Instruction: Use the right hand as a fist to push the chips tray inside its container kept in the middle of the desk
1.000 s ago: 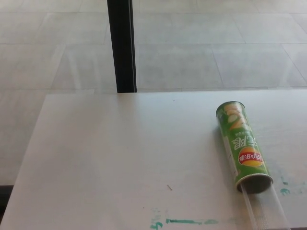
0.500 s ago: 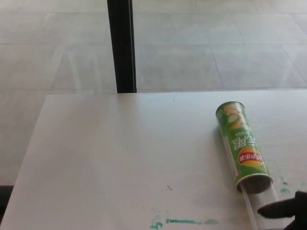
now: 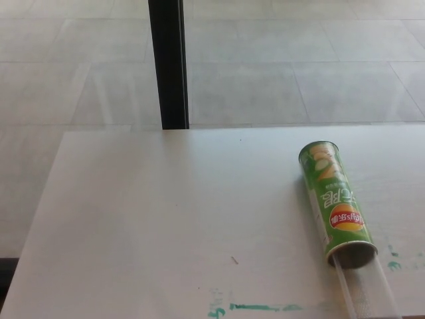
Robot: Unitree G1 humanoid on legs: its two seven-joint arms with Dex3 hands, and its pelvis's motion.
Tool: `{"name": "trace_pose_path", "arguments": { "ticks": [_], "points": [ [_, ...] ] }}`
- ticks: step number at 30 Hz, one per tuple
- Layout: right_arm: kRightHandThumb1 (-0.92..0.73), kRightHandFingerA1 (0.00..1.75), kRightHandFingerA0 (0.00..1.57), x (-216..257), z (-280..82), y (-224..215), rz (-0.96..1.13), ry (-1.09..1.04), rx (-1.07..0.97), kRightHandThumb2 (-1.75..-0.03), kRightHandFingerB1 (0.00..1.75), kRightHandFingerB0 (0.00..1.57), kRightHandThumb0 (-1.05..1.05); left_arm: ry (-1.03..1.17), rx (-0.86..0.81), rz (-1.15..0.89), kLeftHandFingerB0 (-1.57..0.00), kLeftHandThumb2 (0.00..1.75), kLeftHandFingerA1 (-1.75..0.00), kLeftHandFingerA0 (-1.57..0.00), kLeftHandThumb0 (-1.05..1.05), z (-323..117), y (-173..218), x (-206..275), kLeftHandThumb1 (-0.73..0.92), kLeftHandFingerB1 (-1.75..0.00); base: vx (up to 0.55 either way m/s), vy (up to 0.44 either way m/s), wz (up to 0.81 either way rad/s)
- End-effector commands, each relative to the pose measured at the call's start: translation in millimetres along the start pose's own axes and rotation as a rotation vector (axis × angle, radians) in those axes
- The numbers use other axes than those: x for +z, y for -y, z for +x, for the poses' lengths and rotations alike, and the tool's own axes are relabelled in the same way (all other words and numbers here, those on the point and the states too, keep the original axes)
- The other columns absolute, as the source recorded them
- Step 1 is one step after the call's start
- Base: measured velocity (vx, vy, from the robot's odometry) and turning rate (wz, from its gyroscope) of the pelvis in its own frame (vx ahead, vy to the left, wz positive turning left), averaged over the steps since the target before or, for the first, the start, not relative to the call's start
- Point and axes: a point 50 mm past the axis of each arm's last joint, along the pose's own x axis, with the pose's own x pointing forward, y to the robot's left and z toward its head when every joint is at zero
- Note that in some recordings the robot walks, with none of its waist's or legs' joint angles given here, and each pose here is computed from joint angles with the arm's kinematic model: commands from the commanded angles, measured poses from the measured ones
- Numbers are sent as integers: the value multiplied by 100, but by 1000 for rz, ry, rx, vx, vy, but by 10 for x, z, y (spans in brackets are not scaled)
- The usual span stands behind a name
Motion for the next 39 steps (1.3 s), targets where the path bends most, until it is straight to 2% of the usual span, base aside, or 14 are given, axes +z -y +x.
{"name": "trace_pose_path", "arguments": {
  "ticks": [1, 6, 15, 16, 17, 18, 19, 20, 30, 31, 32, 36, 37, 39],
  "points": [
    [-86, 78, 74, -159, -33, -6, -414, -176, 207, -65, 48, 58, -65, 15, 38, 9, -39, 142, -145, -69, -75, -7, -73, 27, 49, -116, 0, 0, 0],
    [-85, 94, 75, -221, -2, 14, -489, -199, 185, -65, 48, 60, -65, 16, 30, -35, -43, 141, -129, -82, -75, -7, -61, 17, 57, -100, 0, 0, 0],
    [-89, 65, 80, -440, 84, 82, -668, -311, 107, -66, 45, 59, -67, 11, 33, -124, -38, 138, -127, -75, -81, -9, -75, -1, 54, -98, 0, 0, 0],
    [-89, 61, 79, -477, 97, 85, -669, -326, 102, -67, 45, 58, -67, 6, 27, -33, -30, 138, -146, -62, -79, -7, -76, 21, 55, -114, 0, 0, 0],
    [-90, 62, 78, -501, 109, 91, -677, -343, 101, -67, 45, 58, -68, 15, 21, -108, -37, 139, -126, -72, -79, -7, -72, 23, 53, -97, 0, 0, 0],
    [-92, 63, 74, -528, 128, 103, -693, -372, 111, -68, 43, 56, -70, 23, 23, -119, -28, 141, -149, -61, -75, -5, -67, 38, 48, -114, 0, 0, 0],
    [-92, 67, 77, -551, 145, 107, -700, -385, 113, -67, 44, 59, -71, 24, 28, -116, -43, 141, -140, -96, -76, -3, -67, 50, 53, -101, 0, 0, 0],
    [-92, 67, 77, -563, 153, 106, -701, -387, 111, -67, 44, 59, -71, 24, 30, -122, -43, 141, -140, -96, -76, -2, -68, 54, 53, -101, 0, 0, 0],
    [-90, 79, 79, -660, 249, 52, -712, -418, 73, -67, 46, 64, -69, 34, 41, -92, -31, 140, -148, -61, -75, 4, -75, 121, 50, -115, 0, 0, 0],
    [-76, 83, 81, -666, 268, 46, -704, -415, 67, -115, 61, 55, -66, 41, 42, -104, -32, 141, -148, -64, -74, 4, -89, 145, 50, -115, 0, 0, 0],
    [-91, 78, 80, -672, 276, 37, -702, -413, 66, -68, 46, 63, -69, 43, 45, -102, -42, 139, -127, -77, -74, 4, -99, 156, 55, -99, 0, 0, 0],
    [-92, 74, 80, -699, 290, 23, -700, -416, 68, -68, 46, 62, -69, 55, 44, -54, -37, 134, -120, -84, -78, 0, -119, 180, 52, -89, 0, 0, 0],
    [-77, 82, 82, -714, 289, 19, -691, -421, 62, -116, 61, 54, -64, 47, 33, -38, -29, 138, -141, -58, -78, 1, -127, 195, 54, -112, 0, 0, 0],
    [-77, 81, 82, -723, 292, 19, -698, -420, 58, -116, 61, 54, -63, 52, 30, -41, -37, 137, -119, -69, -82, 1, -127, 202, 58, -94, 0, 0, 0]
  ]
}}
